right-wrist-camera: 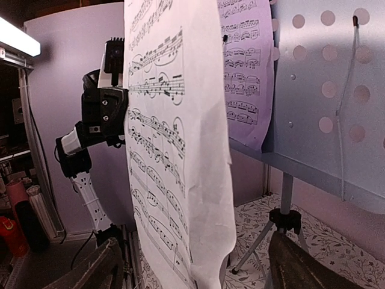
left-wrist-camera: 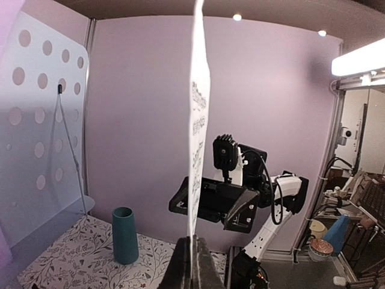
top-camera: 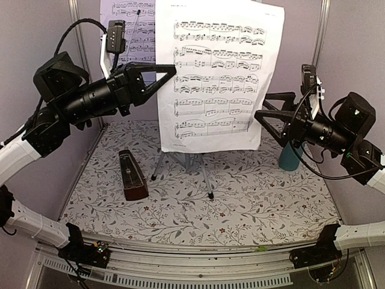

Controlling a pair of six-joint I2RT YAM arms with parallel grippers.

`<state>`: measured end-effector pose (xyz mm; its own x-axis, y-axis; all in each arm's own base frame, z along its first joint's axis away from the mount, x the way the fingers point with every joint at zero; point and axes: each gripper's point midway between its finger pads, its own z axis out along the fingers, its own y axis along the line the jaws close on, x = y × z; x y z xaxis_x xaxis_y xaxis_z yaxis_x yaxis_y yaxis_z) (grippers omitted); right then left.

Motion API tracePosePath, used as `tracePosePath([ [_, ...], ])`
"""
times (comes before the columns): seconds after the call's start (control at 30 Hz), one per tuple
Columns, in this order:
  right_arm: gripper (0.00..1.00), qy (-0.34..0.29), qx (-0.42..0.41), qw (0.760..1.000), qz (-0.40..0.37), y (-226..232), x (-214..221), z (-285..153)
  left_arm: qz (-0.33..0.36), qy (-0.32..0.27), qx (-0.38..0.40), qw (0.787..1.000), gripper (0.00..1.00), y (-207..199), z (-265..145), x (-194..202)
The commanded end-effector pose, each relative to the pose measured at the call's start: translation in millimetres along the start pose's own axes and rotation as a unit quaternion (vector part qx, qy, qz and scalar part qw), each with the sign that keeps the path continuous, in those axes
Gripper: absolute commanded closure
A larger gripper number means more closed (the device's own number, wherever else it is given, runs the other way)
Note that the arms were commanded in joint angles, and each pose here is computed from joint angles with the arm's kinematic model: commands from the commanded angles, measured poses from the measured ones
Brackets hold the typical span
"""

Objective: Set up the instrument practice props
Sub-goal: Pass from the right arm to the left, then pick up the music stand locking hook from the music stand.

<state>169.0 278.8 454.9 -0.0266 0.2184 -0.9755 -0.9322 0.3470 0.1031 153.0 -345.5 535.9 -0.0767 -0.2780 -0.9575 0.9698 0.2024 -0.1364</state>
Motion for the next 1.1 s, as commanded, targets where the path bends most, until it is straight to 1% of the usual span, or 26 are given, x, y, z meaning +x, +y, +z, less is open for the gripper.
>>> tracePosePath([
  [0.0,0.28,-0.016,-0.086,0.996,-0.001,17.2,-28.8,6.8,0.001,0.012,0.003,1.000,1.00,10.0,3.2,-8.3],
  [0.03,0.39,-0.014,-0.087,0.996,0.001,15.0,-30.1,10.2,0.003,0.011,0.001,1.000,1.00,13.1,4.3,-10.6],
  [0.13,0.67,-0.009,-0.079,0.997,0.004,5.6,-34.6,19.4,0.008,0.007,0.001,1.000,1.00,17.9,6.7,-17.0],
  [0.27,1.00,-0.003,-0.035,0.999,0.007,-17.5,-37.3,28.7,0.019,0.002,-0.006,1.000,1.00,25.6,8.0,-25.2],
  [0.37,1.00,-0.016,0.002,1.000,-0.005,-29.8,-50.4,31.4,0.028,-0.007,-0.014,0.999,1.00,29.7,7.3,-33.5],
  [0.4,0.92,-0.017,0.008,1.000,-0.008,-32.0,-51.7,33.1,0.033,-0.011,-0.018,0.999,1.00,30.7,7.2,-36.8],
  [0.43,0.75,-0.021,0.022,0.999,-0.010,-37.8,-54.6,35.0,0.038,-0.016,-0.025,0.999,1.00,32.7,7.1,-39.7],
  [0.47,0.66,-0.022,0.031,0.999,-0.010,-41.7,-56.0,37.0,0.044,-0.023,-0.036,0.998,1.00,35.8,6.0,-44.7],
  [0.63,0.47,-0.034,0.095,0.994,-0.030,-68.9,-65.4,46.7,0.040,-0.079,-0.132,0.987,1.00,59.4,-13.1,-75.3],
  [0.73,0.41,-0.038,0.134,0.989,-0.038,-87.2,-66.5,53.9,0.033,-0.099,-0.154,0.982,1.00,62.9,-22.5,-85.9],
  [0.8,0.39,-0.036,0.151,0.987,-0.043,-96.2,-66.9,58.9,0.032,-0.104,-0.161,0.981,1.00,63.7,-25.6,-89.2],
  [0.93,0.39,-0.036,0.173,0.983,-0.047,-109.1,-68.3,68.1,0.043,-0.114,-0.183,0.976,1.00,66.0,-35.1,-98.3],
  [1.03,0.42,-0.032,0.185,0.981,-0.050,-117.8,-67.6,77.5,0.051,-0.135,-0.201,0.969,1.00,66.4,-46.7,-110.0],
  [1.07,0.44,-0.032,0.189,0.980,-0.050,-120.3,-68.5,80.3,0.055,-0.144,-0.210,0.966,1.00,67.3,-51.0,-114.9],
])
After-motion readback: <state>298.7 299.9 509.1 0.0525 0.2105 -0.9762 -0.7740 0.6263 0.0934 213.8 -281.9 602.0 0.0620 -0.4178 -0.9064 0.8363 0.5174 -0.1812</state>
